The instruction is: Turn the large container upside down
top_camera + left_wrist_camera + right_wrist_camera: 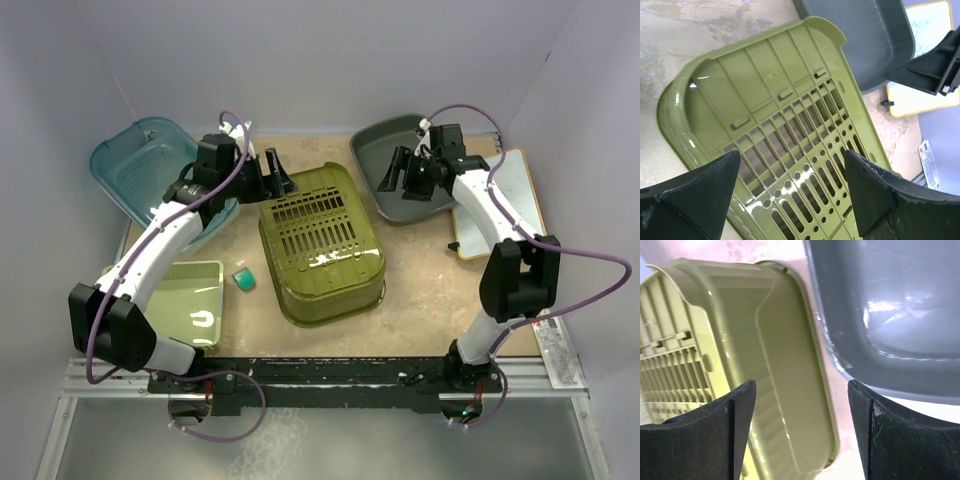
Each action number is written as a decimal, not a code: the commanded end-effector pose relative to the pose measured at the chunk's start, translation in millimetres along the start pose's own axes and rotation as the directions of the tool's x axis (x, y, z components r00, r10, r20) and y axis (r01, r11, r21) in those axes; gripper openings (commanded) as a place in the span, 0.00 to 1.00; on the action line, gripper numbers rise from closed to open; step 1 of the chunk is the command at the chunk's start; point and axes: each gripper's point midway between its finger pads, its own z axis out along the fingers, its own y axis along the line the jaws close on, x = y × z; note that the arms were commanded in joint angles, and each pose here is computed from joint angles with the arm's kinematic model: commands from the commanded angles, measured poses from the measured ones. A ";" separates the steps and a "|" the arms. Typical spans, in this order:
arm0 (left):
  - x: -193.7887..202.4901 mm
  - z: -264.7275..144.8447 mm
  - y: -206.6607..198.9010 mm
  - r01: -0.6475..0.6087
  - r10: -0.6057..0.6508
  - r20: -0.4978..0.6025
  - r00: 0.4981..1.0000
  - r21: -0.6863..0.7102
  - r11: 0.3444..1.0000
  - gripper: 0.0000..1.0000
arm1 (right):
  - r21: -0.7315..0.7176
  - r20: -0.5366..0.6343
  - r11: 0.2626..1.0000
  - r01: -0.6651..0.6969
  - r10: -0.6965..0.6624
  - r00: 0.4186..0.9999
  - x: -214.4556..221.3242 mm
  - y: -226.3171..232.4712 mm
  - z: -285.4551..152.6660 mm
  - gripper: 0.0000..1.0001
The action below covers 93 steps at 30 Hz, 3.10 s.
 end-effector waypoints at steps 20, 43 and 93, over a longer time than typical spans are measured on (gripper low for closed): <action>110.3 -75.0 -9.4 -0.251 0.258 -0.378 0.889 0.068 0.965 0.82 | -0.112 -0.003 0.986 0.124 -0.125 0.992 178.7 0.0 -144.0 0.81; 17.7 41.9 -19.9 -0.081 0.081 -0.009 0.997 -0.018 0.997 0.81 | -0.246 0.212 0.967 0.072 -0.019 0.977 135.4 43.6 -18.8 0.84; -17.7 4.9 -47.0 -0.177 0.186 0.115 0.976 -0.078 0.981 0.82 | -0.583 0.096 0.807 0.095 -0.048 0.994 7.3 149.8 37.7 0.96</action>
